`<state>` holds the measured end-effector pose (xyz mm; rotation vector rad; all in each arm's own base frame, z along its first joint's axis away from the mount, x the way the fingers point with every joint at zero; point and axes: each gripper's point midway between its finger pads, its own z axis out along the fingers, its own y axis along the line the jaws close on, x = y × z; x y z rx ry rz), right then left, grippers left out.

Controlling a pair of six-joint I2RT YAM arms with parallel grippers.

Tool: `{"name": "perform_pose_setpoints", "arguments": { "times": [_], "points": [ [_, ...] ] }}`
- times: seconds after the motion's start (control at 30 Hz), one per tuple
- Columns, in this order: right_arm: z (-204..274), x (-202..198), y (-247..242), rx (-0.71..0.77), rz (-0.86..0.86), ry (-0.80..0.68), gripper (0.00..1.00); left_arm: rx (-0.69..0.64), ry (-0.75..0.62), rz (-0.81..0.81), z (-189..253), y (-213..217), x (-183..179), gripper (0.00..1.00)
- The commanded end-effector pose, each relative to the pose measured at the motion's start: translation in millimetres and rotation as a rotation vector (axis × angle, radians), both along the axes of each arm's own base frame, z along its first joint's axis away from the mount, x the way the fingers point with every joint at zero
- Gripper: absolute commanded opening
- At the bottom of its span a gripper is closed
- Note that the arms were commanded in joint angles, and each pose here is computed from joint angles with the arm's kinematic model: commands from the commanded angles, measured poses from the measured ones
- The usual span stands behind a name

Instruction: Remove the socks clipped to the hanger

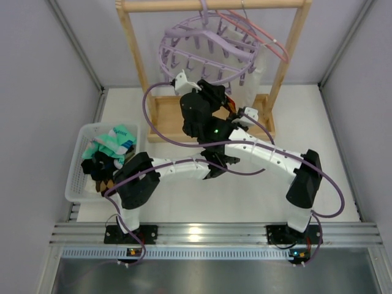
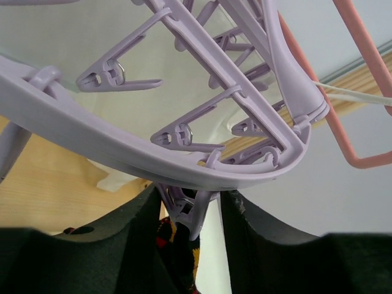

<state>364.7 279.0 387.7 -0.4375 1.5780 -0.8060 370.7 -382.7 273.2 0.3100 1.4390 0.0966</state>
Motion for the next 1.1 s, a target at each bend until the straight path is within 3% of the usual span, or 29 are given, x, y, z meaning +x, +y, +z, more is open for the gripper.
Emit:
{"name": "perform_pose_setpoints", "arguments": {
  "times": [0.0,0.1,0.23,0.47,0.67,0.9,1.07],
  "points": [
    [43.2,2.2,-21.0,0.122,0.003,-0.067,0.39,-0.102,-0.046,-0.048,32.9,-3.6,-11.5,0.0],
    [43.9,5.9,-23.1,0.111,0.0,-0.066,0.31,-0.104,-0.045,-0.051,32.4,-4.2,-12.4,0.0],
    [49.9,6.2,-22.7,0.125,0.018,-0.073,0.27,-0.101,-0.04,-0.057,28.7,-4.6,-13.5,0.0],
    [52.2,3.1,-16.5,0.161,0.116,-0.029,0.06,-0.101,-0.036,-0.064,25.7,-5.5,-14.0,0.0],
    [50.4,-1.3,-10.0,0.193,0.207,0.023,0.0,-0.106,-0.024,-0.064,18.5,-4.6,-14.1,0.0],
    [48.9,-7.5,-4.3,0.22,0.291,0.068,0.0,-0.107,-0.014,-0.077,10.9,-2.1,-15.1,0.0],
    [31.1,-16.1,9.5,0.231,0.433,0.186,0.0,-0.104,-0.02,-0.109,14.5,-1.1,-15.9,0.0]
  ]
}}
